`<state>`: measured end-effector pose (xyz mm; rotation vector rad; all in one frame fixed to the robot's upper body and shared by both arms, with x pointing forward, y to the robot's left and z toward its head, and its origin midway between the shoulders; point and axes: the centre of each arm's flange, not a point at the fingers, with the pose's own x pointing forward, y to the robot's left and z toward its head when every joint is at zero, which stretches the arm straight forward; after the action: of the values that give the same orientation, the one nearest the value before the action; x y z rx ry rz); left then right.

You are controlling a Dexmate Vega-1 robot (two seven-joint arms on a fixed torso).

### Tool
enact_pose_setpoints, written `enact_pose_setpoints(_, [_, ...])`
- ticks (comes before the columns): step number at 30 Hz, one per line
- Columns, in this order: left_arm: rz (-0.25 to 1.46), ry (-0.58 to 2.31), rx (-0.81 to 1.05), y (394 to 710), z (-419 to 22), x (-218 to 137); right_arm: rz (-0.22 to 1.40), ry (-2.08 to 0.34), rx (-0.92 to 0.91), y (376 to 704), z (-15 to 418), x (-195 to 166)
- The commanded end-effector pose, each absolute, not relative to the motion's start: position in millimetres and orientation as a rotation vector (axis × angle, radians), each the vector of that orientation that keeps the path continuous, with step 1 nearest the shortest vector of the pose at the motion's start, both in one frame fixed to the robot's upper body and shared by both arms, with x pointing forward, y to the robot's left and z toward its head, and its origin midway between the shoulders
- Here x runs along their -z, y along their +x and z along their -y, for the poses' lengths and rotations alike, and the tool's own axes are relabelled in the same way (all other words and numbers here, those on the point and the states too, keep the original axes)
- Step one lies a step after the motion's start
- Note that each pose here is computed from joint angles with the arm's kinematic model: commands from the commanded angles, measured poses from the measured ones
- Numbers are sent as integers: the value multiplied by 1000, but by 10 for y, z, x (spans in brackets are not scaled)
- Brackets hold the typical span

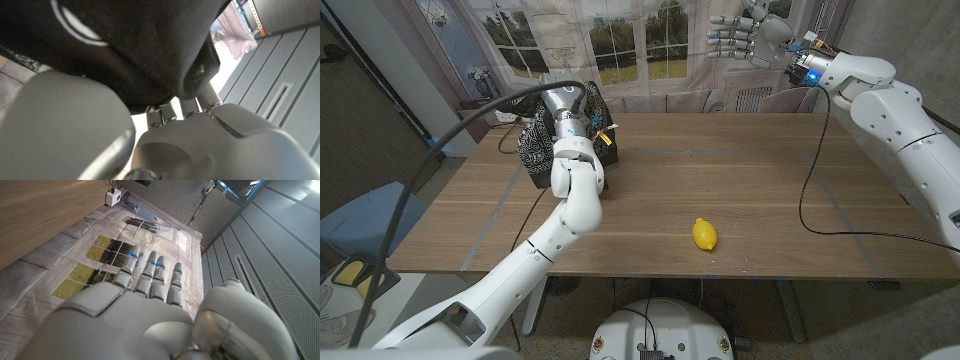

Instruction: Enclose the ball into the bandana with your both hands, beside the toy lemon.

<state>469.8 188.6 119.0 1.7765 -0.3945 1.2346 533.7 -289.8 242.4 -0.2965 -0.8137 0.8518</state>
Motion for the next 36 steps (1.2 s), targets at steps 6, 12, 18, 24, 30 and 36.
enact_pose_setpoints(6, [406,2015,-1363,4278,-1957,-1360,812,-288,-871,5393,2801,-2478])
enact_pose_setpoints(12, [459,2166,-1213,4215,-1973,-1348,812,-280,-892,5408,2731,-2499])
enact_pose_setpoints(18, [476,2312,-1119,4338,-1912,-1259,800,-279,-892,5404,2695,-2492])
enact_pose_setpoints(24, [450,2413,-1064,4622,-1852,-1057,790,-290,-878,5377,2694,-2476])
enact_pose_setpoints(30, [452,2420,-1007,4882,-1783,-836,785,-281,-866,5383,2724,-2446])
enact_pose_setpoints(36, [480,2385,-920,5076,-1716,-633,777,-282,-875,5401,2726,-2438])
